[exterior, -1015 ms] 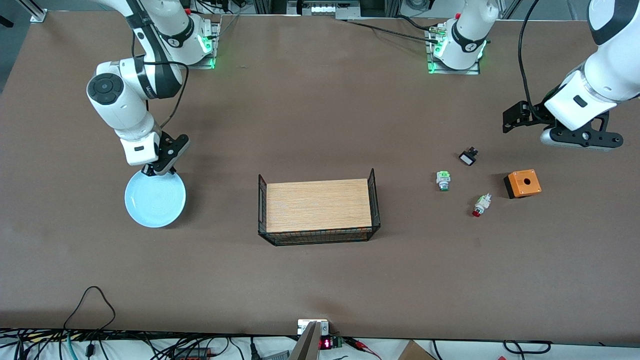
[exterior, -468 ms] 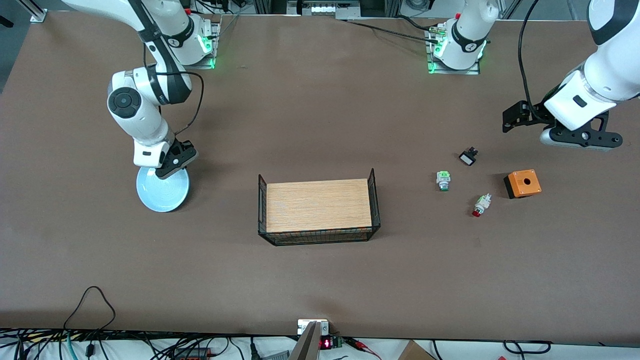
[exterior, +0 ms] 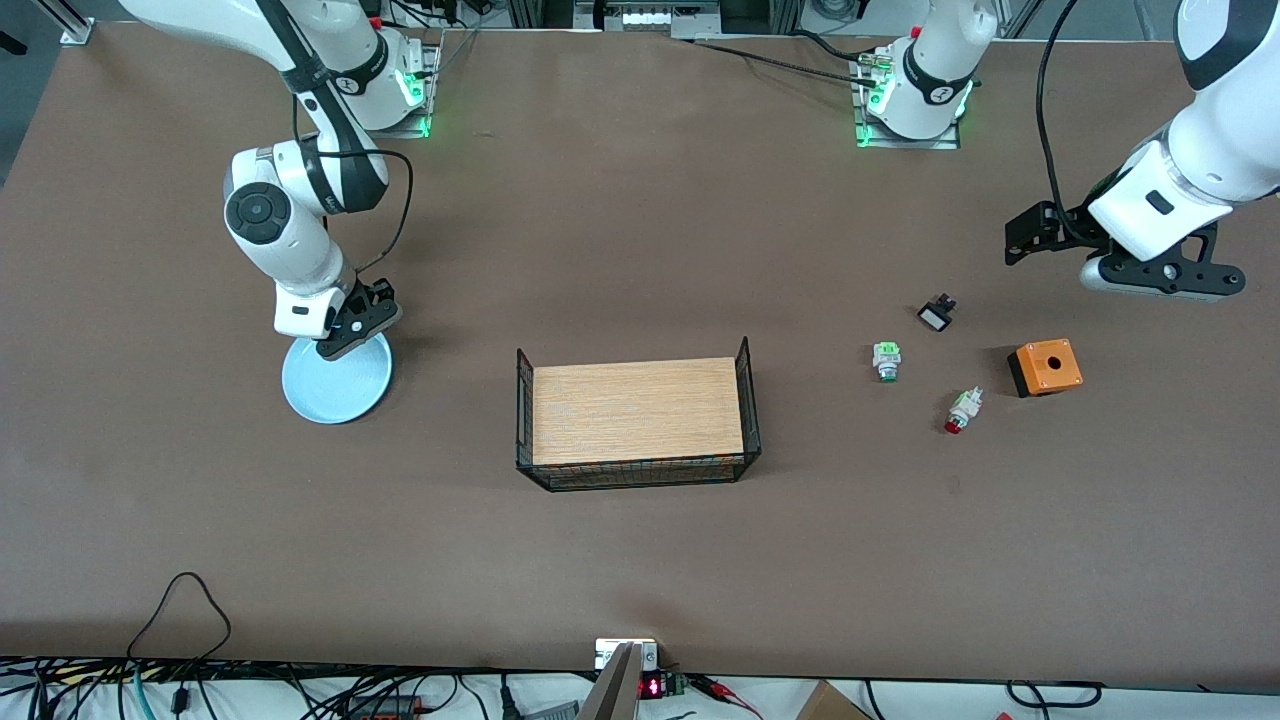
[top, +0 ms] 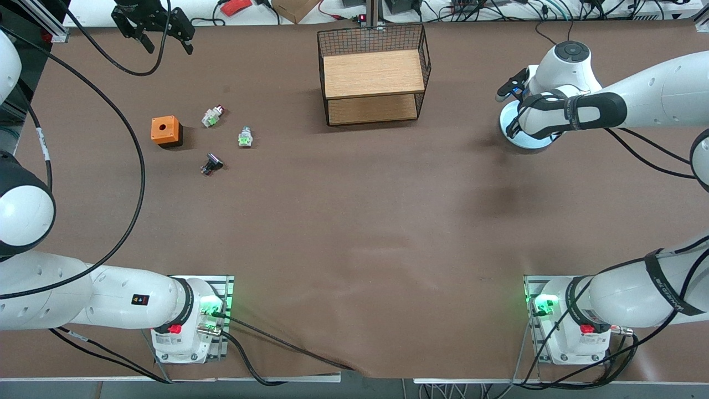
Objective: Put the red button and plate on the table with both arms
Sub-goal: 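Lower the held plate onto the table with the right gripper, then open the right gripper to release the plate rim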
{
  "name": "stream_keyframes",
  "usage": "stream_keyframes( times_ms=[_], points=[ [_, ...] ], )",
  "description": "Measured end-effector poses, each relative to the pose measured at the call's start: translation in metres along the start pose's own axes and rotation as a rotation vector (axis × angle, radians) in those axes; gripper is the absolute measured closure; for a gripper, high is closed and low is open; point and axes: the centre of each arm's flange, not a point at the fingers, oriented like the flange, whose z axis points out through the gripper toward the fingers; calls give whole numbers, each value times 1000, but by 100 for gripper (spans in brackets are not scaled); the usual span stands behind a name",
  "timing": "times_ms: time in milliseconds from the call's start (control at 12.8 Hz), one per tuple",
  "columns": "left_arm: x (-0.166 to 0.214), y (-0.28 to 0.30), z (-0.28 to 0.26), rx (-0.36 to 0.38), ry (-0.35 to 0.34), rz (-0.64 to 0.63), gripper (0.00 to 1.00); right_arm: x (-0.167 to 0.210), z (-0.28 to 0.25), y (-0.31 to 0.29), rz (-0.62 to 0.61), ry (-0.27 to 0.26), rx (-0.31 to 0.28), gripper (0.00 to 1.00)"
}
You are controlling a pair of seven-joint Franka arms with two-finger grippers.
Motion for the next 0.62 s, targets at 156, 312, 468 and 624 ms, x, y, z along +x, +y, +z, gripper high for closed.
stream_keyframes(
  times_ms=[156,312,468,624],
  points=[
    [0,0,0,0,0,0,0,3,-5,6,43,-21,3,28],
    [0,0,0,0,0,0,0,11,-21,17,148,-95,13,4],
    [0,0,0,0,0,0,0,24,-48,30,251,-126,18,0],
    [0,0,0,0,0,0,0,35,-72,40,359,-109,84,0]
  ],
)
